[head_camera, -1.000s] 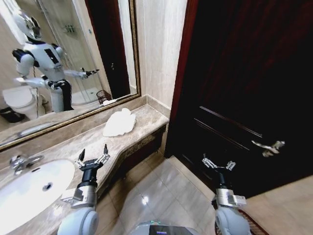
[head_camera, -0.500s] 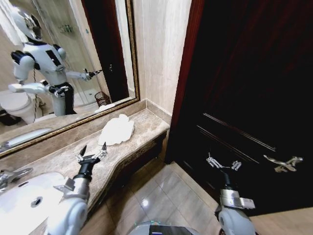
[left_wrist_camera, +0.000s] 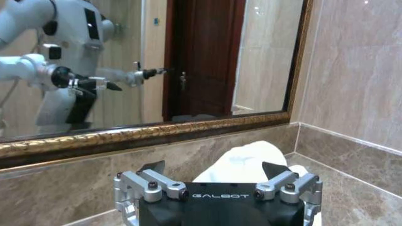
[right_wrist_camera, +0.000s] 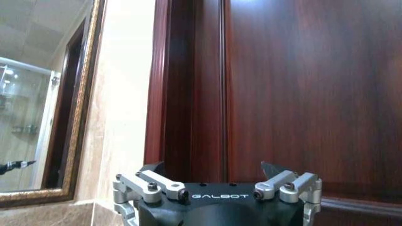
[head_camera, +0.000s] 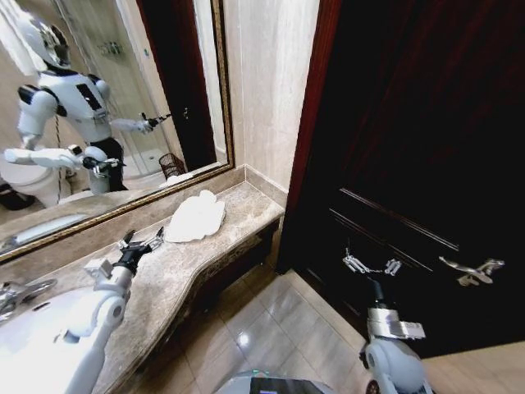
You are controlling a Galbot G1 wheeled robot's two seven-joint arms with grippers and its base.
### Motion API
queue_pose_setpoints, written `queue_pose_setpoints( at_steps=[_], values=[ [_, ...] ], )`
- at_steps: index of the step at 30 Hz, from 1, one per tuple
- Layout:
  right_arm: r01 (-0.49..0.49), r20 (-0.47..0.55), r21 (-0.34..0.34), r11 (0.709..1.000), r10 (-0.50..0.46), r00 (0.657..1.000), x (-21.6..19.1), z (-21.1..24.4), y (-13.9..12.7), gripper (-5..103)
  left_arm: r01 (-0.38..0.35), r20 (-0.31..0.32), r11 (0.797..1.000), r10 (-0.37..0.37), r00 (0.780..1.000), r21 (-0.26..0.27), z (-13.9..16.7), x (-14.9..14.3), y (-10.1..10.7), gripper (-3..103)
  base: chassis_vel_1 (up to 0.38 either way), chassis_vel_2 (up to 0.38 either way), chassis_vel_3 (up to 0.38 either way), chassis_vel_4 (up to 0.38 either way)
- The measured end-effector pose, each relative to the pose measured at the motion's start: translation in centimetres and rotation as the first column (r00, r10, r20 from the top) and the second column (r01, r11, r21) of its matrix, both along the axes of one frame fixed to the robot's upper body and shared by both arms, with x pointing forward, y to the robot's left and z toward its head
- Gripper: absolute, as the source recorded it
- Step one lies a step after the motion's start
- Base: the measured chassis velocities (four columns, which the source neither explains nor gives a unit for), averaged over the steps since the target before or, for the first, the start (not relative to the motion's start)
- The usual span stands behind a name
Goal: Discard the used towel into the hamper.
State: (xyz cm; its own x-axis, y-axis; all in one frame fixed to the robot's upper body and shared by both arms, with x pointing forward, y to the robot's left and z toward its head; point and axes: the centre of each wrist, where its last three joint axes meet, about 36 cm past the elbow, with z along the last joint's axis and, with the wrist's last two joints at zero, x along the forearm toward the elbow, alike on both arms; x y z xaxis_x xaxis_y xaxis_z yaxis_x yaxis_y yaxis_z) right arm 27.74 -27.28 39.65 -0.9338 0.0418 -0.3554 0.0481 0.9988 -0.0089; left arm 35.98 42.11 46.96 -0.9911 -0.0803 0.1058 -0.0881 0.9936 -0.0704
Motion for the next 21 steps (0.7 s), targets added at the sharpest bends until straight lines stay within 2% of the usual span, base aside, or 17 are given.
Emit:
queue_pose_setpoints(
  at_steps=[4,7,14,21],
  values=[
    [-0.015,-0.011,-0.006,1.000,0.014,1.000,0.1,0.0,0.1,100,0.020,-0.018,1.000,-0.020,1.000,-0.001,-0.1,1.5,0.9,100,0.000,0.000,0.000,0.000],
    [-0.027,-0.019,-0.008,1.000,0.026,0.999,0.1,0.0,0.1,100,0.029,-0.033,1.000,-0.029,0.999,-0.012,-0.5,1.9,0.8,100,0.000,0.000,0.000,0.000],
    [-0.014,-0.023,-0.011,1.000,0.014,1.000,0.2,0.0,0.2,100,0.032,-0.051,0.999,-0.034,0.998,-0.024,-1.7,1.8,0.1,100,-0.027,0.027,0.033,-0.037],
    [-0.007,-0.029,-0.016,1.000,0.007,1.000,0.2,-0.2,0.4,100,0.046,-0.067,0.999,-0.046,0.997,-0.006,-1.9,1.9,0.2,100,-0.142,0.132,0.159,-0.139]
  ],
)
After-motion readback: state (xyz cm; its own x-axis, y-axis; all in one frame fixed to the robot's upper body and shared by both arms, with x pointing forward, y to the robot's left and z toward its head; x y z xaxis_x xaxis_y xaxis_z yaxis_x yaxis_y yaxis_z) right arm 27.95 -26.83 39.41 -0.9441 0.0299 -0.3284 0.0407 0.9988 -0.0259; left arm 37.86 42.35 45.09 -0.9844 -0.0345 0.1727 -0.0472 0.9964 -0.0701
